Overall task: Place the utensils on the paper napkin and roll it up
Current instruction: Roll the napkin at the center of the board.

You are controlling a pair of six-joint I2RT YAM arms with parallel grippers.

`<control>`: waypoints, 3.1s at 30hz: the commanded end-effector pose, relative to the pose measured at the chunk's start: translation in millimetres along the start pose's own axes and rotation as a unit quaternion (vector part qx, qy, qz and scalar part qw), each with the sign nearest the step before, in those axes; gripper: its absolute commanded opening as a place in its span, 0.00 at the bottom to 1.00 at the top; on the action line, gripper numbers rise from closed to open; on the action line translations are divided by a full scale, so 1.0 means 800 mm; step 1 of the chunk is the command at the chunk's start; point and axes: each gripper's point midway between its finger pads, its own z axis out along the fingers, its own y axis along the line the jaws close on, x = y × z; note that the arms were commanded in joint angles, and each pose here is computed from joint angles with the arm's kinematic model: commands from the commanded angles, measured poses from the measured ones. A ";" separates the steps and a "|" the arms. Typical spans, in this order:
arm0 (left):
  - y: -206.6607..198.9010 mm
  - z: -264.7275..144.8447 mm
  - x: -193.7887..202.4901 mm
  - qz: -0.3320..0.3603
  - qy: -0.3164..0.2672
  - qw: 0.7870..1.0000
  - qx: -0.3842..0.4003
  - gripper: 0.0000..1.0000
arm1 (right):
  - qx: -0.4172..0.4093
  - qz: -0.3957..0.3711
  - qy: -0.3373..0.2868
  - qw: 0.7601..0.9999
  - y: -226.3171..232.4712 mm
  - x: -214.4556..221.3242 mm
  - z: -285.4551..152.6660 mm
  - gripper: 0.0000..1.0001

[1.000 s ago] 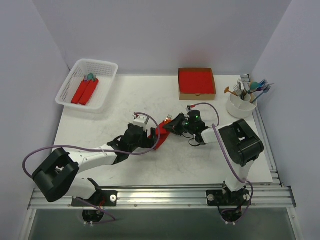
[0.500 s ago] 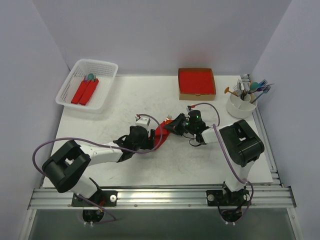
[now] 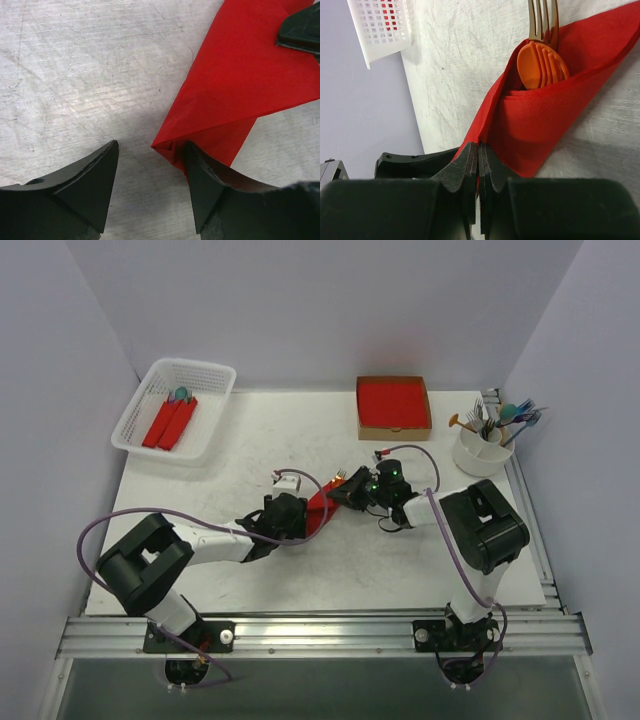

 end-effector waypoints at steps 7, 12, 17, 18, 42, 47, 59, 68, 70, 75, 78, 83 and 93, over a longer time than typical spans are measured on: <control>0.006 0.000 0.011 0.016 0.015 0.999 -0.047 0.63 | -0.020 -0.026 -0.010 0.999 0.023 -0.008 -0.018 0.00; 0.007 0.000 0.010 0.017 0.013 0.999 -0.050 0.60 | -0.008 -0.026 -0.014 1.000 0.010 -0.014 -0.026 0.00; 0.008 0.004 0.011 0.030 0.024 0.997 -0.061 0.43 | 0.006 -0.025 -0.014 1.000 -0.008 -0.015 -0.028 0.00; 0.006 0.005 0.008 0.030 0.023 0.997 -0.063 0.42 | 0.008 -0.025 -0.013 1.000 -0.010 -0.015 -0.028 0.00; -0.014 -0.012 -0.011 0.057 0.010 0.996 -0.067 0.47 | 0.024 -0.055 -0.029 0.998 0.003 -0.016 -0.046 0.00; -0.015 -0.013 -0.009 0.058 0.012 0.996 -0.068 0.49 | 0.035 -0.058 -0.033 0.997 -0.005 -0.009 -0.050 0.00; -0.021 -0.019 -0.016 0.052 0.003 0.997 -0.063 0.54 | 0.054 -0.062 -0.052 0.995 -0.019 0.023 -0.053 0.00; -0.019 -0.020 -0.013 0.058 0.006 0.996 -0.068 0.54 | 0.071 -0.068 -0.062 0.993 -0.030 0.025 -0.064 0.00; -0.021 -0.021 -0.015 0.057 0.003 0.996 -0.064 0.54 | 0.075 -0.069 -0.062 0.993 -0.036 0.027 -0.064 0.00; -0.032 -0.034 -0.023 0.055 -0.010 0.998 -0.034 0.63 | 0.081 -0.065 -0.066 0.992 -0.045 0.028 -0.063 0.00; -0.037 -0.045 -0.030 0.052 -0.017 0.998 -0.013 0.68 | 0.082 -0.066 -0.068 0.992 -0.049 0.028 -0.063 0.00; -0.051 -0.066 -0.041 0.052 -0.027 0.998 0.032 0.70 | 0.084 -0.066 -0.069 0.992 -0.053 0.029 -0.063 0.00; -0.075 -0.078 -0.054 0.067 -0.070 0.991 0.095 0.71 | 0.082 -0.077 -0.062 0.992 -0.052 0.027 -0.061 0.00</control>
